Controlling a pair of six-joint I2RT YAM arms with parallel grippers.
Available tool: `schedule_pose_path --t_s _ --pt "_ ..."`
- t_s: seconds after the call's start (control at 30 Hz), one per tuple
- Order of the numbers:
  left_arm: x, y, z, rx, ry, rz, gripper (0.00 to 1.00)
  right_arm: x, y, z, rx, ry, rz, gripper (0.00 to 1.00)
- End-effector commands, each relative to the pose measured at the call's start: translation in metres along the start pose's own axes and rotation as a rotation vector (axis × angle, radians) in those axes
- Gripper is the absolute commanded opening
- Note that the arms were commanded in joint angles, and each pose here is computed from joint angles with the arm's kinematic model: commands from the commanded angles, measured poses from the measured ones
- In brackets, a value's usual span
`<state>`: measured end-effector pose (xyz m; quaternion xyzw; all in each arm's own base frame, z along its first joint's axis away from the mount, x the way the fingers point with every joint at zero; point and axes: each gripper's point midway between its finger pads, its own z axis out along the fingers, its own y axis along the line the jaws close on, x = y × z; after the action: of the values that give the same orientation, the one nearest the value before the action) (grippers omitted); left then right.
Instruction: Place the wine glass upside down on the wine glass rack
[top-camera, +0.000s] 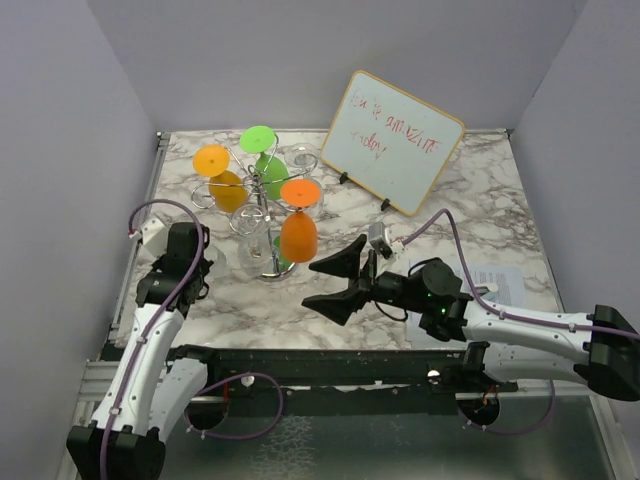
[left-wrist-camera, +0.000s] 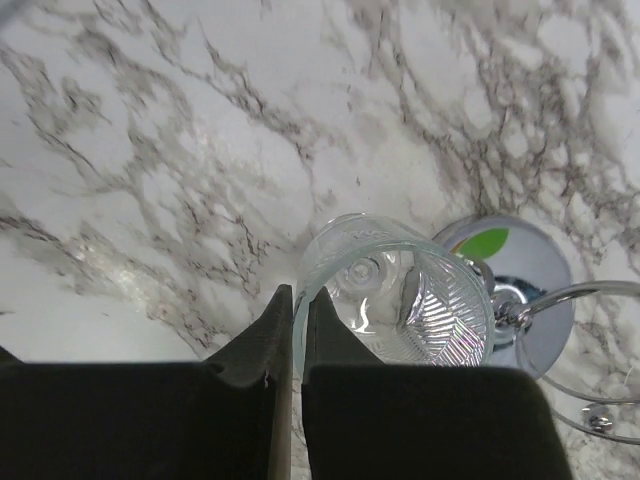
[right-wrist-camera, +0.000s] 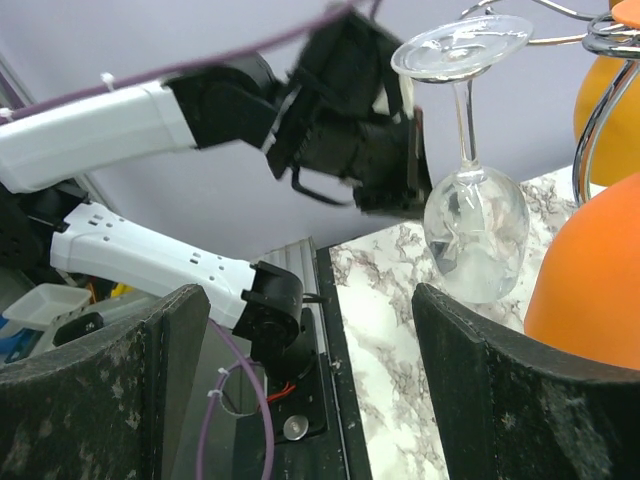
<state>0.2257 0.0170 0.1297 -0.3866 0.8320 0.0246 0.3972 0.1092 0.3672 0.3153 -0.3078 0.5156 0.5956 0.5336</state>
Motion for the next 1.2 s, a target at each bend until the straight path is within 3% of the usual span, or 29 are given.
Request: schedule_pose_path --t_s 0.0,0.4,0.57,0.73,0.93,1.17 --pt "-0.090 0.000 -0.051 -0.024 -0.274 -0.006 0.00 -0.005 0.001 -0.002 0.014 -0.010 0.009 0.87" --pt "-0.215 -0.014 -0.175 0.049 -0.564 0.073 0.00 -0.019 -0.011 0.004 0.119 -0.020 0.083 0.88" --pt "-0.241 -0.044 -0.220 0.233 -0.596 0.083 0.00 -0.031 -0.010 0.008 0.143 -0.031 0.127 0.89" --pt "-0.253 -0.094 -0.267 0.526 -0.587 0.079 0.00 -0.045 -0.018 0.012 0.215 -0.061 0.204 0.91" --pt "-0.258 -0.162 -0.311 0.886 -0.519 0.040 0.00 -0.077 -0.017 0.017 0.231 -0.189 0.306 0.92" --pt "-0.230 -0.234 -0.333 1.292 -0.278 -0.015 0.00 -0.125 -0.012 0.017 0.233 -0.351 0.428 0.96"
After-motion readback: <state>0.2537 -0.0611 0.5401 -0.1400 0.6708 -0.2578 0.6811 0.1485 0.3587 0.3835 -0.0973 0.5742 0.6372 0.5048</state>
